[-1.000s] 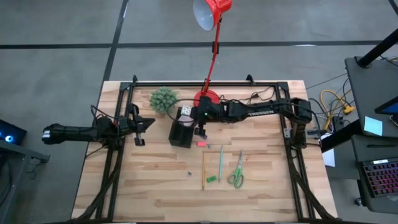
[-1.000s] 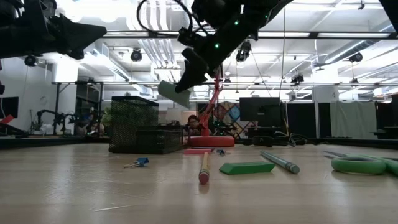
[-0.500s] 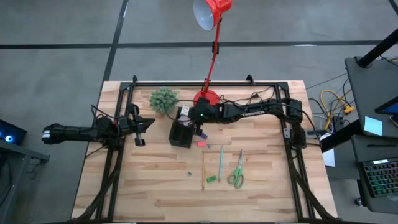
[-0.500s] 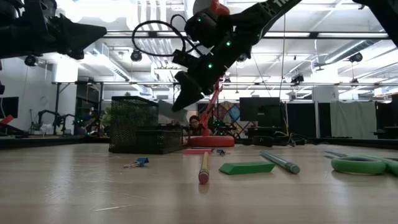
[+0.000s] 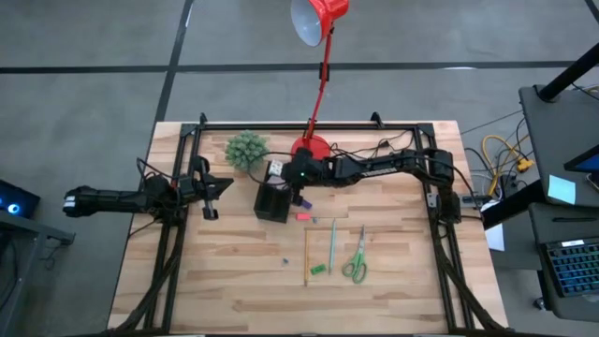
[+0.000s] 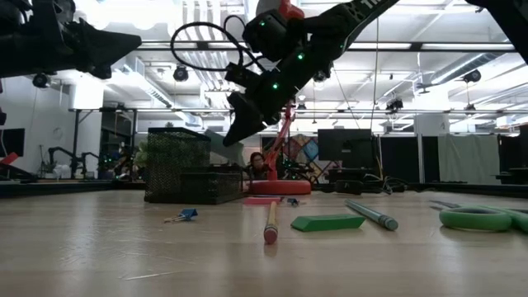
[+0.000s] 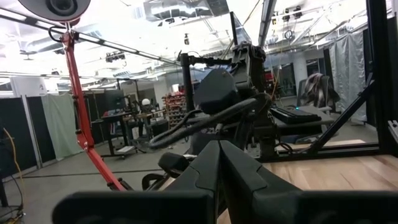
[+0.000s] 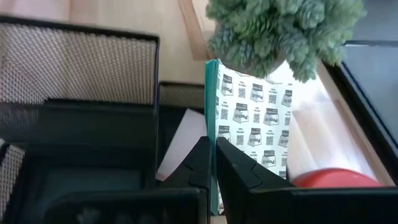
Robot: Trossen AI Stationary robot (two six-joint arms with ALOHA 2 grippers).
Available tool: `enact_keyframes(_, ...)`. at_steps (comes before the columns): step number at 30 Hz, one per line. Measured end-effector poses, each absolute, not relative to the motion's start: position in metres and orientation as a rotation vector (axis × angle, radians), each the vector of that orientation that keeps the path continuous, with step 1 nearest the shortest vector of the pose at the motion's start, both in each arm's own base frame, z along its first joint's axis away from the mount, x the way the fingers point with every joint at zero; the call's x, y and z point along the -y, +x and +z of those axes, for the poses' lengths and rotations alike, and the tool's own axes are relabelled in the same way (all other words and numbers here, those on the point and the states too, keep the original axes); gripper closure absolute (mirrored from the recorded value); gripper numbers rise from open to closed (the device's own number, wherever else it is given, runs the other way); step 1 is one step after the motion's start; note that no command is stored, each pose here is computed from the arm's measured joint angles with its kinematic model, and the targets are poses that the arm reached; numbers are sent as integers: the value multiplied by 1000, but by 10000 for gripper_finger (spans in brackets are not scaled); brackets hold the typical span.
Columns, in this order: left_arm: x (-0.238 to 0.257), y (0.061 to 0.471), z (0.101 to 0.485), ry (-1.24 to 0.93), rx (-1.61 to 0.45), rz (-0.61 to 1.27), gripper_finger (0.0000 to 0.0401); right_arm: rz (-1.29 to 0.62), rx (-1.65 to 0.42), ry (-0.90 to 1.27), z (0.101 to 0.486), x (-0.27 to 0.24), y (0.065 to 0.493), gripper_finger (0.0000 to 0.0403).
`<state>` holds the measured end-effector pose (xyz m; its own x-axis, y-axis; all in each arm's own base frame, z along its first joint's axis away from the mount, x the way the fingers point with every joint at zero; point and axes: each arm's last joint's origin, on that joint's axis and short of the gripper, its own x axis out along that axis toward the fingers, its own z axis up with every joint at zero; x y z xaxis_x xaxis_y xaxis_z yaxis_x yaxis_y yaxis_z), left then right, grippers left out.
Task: Pick and place office supplies into organizer
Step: Put the green sticky notes in the black desk organizer
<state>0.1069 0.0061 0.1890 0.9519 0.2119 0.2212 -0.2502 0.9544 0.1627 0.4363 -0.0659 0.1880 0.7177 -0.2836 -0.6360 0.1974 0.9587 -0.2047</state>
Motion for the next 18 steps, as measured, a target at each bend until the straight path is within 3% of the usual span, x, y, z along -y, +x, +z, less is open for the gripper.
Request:
enact_keyframes(8,-6,107,189,191,203,236,401,-271,-728,-116,187,66,436,387)
enact_keyframes(18,-6,107,189,191,203,236,401,-282,-722,-94,187,67,436,337)
